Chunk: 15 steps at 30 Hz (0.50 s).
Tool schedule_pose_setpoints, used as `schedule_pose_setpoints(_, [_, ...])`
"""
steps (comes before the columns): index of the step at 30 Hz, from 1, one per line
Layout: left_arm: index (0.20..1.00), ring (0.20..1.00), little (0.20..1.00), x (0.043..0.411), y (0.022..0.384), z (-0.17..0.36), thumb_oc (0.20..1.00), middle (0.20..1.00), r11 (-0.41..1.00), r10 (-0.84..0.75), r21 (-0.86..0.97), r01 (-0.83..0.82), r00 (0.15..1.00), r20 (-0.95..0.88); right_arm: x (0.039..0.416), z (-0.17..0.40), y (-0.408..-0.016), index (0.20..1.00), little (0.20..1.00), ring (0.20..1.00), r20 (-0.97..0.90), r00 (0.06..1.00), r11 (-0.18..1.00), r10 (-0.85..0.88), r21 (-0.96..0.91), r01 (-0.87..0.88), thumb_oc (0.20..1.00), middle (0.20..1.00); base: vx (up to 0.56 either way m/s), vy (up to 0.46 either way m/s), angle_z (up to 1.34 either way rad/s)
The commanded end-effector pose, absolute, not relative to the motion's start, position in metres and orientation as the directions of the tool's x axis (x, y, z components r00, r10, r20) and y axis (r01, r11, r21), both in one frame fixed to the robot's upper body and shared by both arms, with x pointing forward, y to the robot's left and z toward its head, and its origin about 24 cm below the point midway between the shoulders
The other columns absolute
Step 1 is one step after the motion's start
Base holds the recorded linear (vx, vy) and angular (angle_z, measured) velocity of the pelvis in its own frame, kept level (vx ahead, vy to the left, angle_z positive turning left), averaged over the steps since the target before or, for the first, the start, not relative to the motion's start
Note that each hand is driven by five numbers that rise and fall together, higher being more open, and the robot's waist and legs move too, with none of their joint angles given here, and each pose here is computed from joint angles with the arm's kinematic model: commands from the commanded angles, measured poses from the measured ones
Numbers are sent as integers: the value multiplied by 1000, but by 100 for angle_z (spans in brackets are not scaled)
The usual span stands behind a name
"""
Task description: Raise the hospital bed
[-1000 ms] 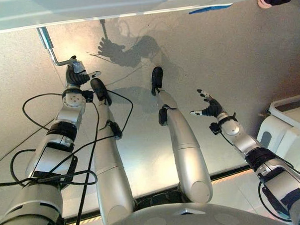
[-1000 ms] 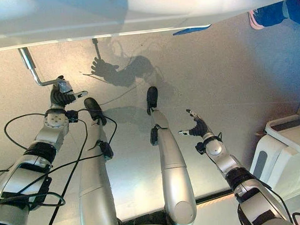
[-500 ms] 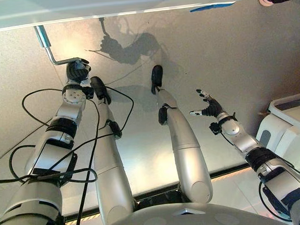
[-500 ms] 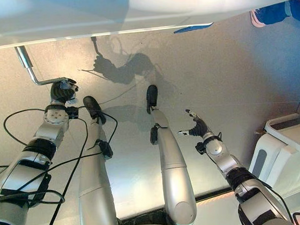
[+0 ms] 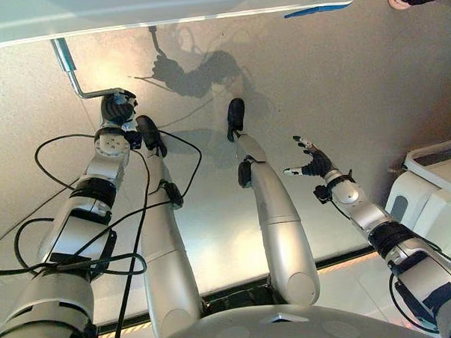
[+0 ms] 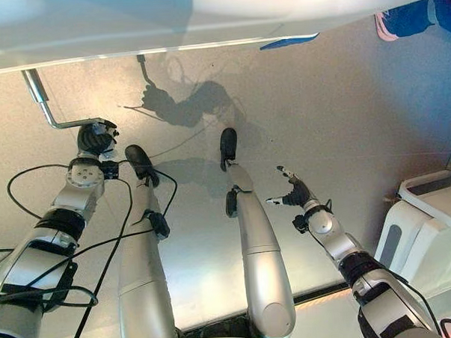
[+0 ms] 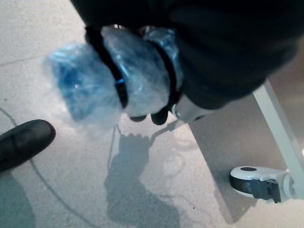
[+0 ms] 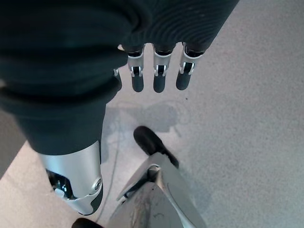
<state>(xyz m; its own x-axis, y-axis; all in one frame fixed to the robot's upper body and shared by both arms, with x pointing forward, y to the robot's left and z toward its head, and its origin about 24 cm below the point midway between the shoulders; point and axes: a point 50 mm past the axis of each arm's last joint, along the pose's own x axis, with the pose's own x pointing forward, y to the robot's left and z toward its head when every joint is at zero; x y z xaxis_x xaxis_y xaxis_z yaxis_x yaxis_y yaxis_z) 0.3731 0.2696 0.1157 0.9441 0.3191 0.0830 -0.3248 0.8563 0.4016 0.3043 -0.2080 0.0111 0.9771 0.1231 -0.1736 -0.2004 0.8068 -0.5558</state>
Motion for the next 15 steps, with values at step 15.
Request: schedule_pose_setpoints(15, [200, 200, 200, 380, 243, 125, 200, 200, 859, 184, 462, -221, 975, 126, 291, 4, -212, 1000, 1000, 1000, -207, 965, 782, 160, -570, -252, 1000, 1000, 2, -13, 0])
